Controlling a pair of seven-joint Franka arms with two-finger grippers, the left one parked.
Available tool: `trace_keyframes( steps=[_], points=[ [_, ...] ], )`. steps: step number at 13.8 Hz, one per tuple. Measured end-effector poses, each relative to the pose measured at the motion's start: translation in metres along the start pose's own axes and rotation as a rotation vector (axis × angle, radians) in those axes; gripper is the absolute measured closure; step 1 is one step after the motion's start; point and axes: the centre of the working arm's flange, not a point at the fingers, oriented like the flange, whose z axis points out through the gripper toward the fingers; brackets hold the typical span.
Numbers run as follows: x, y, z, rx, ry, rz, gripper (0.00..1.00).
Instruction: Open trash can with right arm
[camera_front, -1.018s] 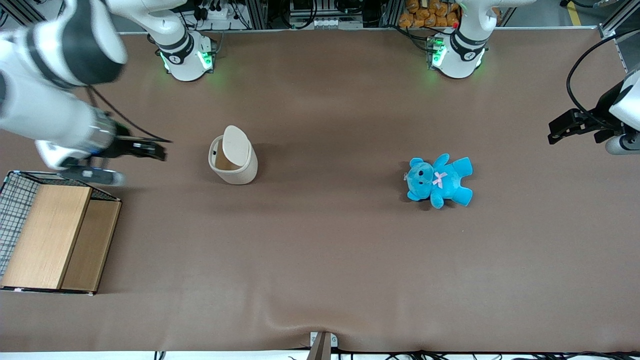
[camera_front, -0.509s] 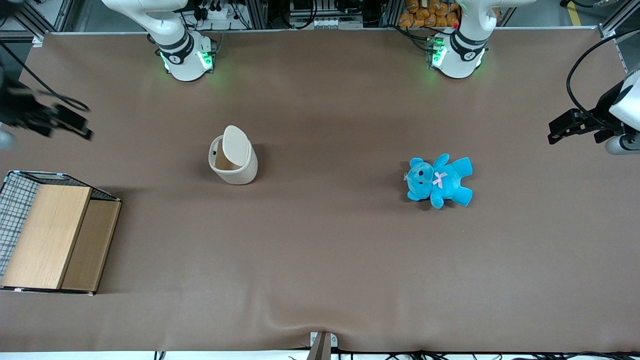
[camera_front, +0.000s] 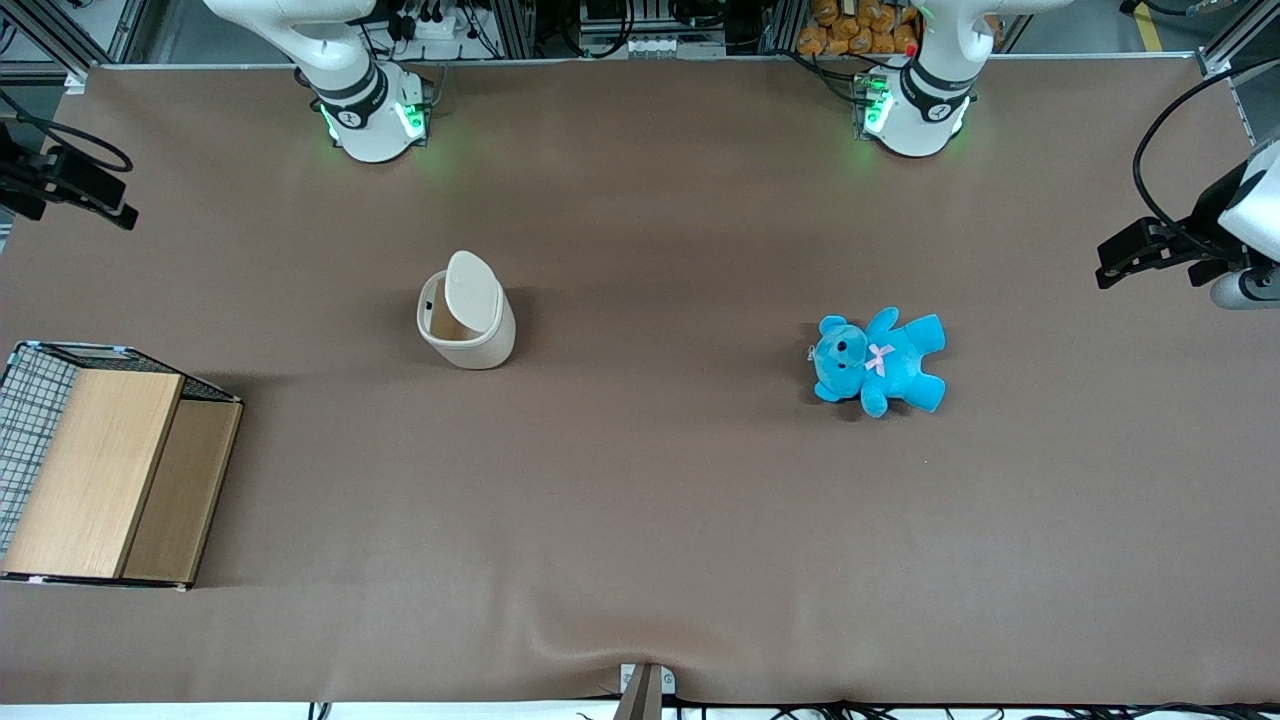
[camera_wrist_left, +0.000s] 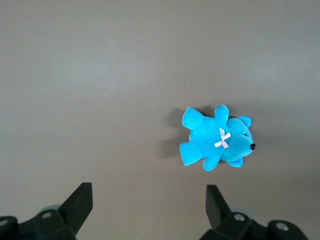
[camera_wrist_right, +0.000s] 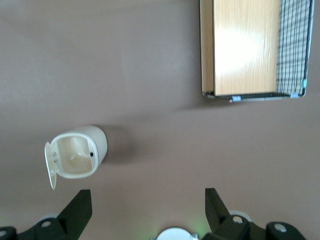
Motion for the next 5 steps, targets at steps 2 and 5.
trace_keyframes(
  steps=[2,5],
  points=[
    [-0.0007,-0.0007,0.0033,-0.002,-0.021,-0.009,0.0],
    [-0.0021,-0.0007,0.0057,-0.004,-0.04,-0.026,0.0]
  ],
)
